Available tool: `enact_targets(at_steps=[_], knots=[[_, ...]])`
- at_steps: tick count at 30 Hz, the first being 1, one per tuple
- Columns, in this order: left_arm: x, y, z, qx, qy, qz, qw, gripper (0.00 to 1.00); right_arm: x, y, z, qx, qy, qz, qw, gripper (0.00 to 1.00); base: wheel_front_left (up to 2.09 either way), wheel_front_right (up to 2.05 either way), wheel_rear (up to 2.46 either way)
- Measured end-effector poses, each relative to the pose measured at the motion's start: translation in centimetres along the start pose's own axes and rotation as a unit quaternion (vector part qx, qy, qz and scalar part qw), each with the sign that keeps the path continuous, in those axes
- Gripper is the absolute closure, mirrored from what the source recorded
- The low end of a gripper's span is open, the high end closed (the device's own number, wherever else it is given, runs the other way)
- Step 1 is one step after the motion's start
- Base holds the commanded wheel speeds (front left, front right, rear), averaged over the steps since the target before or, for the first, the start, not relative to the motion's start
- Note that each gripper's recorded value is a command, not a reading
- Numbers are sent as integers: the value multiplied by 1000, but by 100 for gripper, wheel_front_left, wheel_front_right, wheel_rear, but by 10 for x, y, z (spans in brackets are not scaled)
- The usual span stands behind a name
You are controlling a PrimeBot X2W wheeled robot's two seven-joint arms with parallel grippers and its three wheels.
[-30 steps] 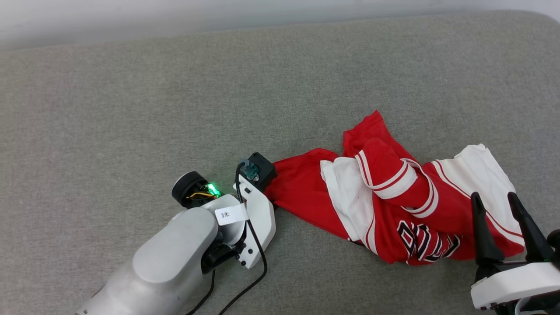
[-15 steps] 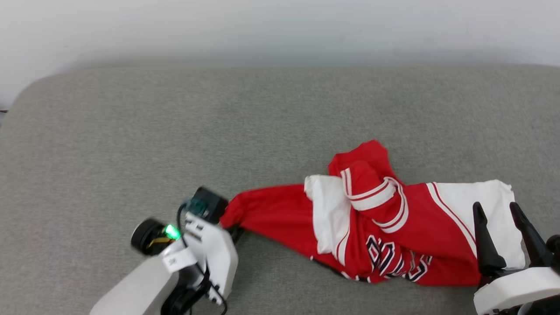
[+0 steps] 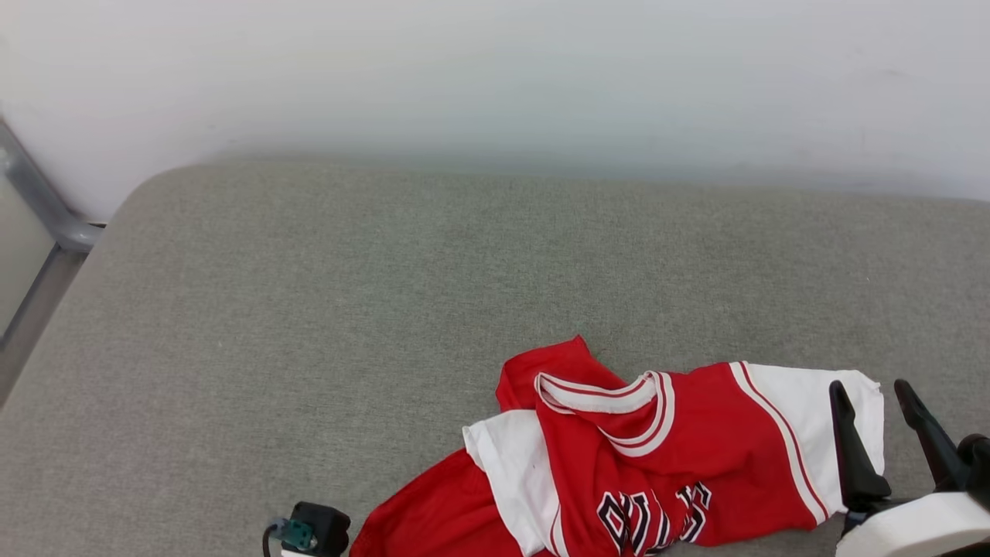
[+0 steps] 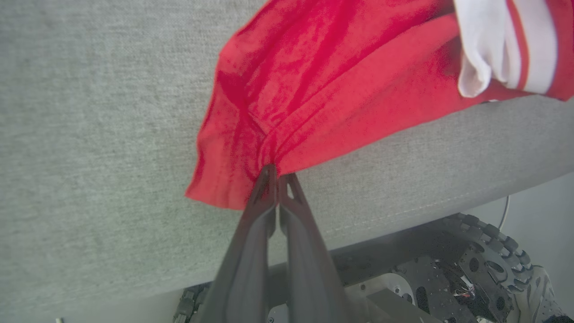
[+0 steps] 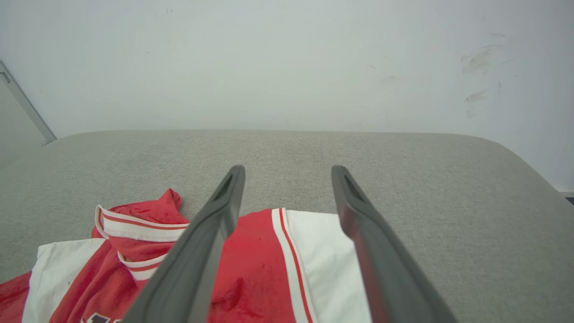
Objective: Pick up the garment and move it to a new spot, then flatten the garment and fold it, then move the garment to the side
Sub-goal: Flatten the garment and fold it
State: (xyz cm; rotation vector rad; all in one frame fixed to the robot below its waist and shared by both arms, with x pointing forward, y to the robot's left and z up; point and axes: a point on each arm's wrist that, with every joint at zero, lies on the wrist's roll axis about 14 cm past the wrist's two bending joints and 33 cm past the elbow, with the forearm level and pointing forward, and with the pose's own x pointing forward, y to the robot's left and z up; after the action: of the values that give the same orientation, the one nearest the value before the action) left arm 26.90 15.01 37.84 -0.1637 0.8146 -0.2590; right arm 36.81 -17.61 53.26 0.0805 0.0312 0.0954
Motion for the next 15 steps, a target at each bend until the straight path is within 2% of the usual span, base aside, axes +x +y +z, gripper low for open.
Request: enact_targets(at_steps=[1, 2, 7, 11, 15], knots=[[-1, -2, -2, -5, 1, -2, 1000, 20, -2, 1, 0, -1, 0, 1, 1000, 0, 0, 0, 0], [-2, -5, -2, -8, 0, -5, 1000, 0, -3, 1, 0, -1, 1, 2, 1000, 0, 0, 0, 0], [-7, -8, 25, 7, -58, -5, 998, 0, -6, 4, 3, 1, 0, 6, 1000, 0, 0, 0, 0], [-10, -12, 68, 32, -132, -9, 991, 0, -7, 3, 0, 5, 6, 5, 1000, 0, 0, 0, 0], [-9, -23, 98, 47, -173, -25, 984, 0, -6, 1, -5, 6, 15, 1, 1000, 0, 0, 0, 0]])
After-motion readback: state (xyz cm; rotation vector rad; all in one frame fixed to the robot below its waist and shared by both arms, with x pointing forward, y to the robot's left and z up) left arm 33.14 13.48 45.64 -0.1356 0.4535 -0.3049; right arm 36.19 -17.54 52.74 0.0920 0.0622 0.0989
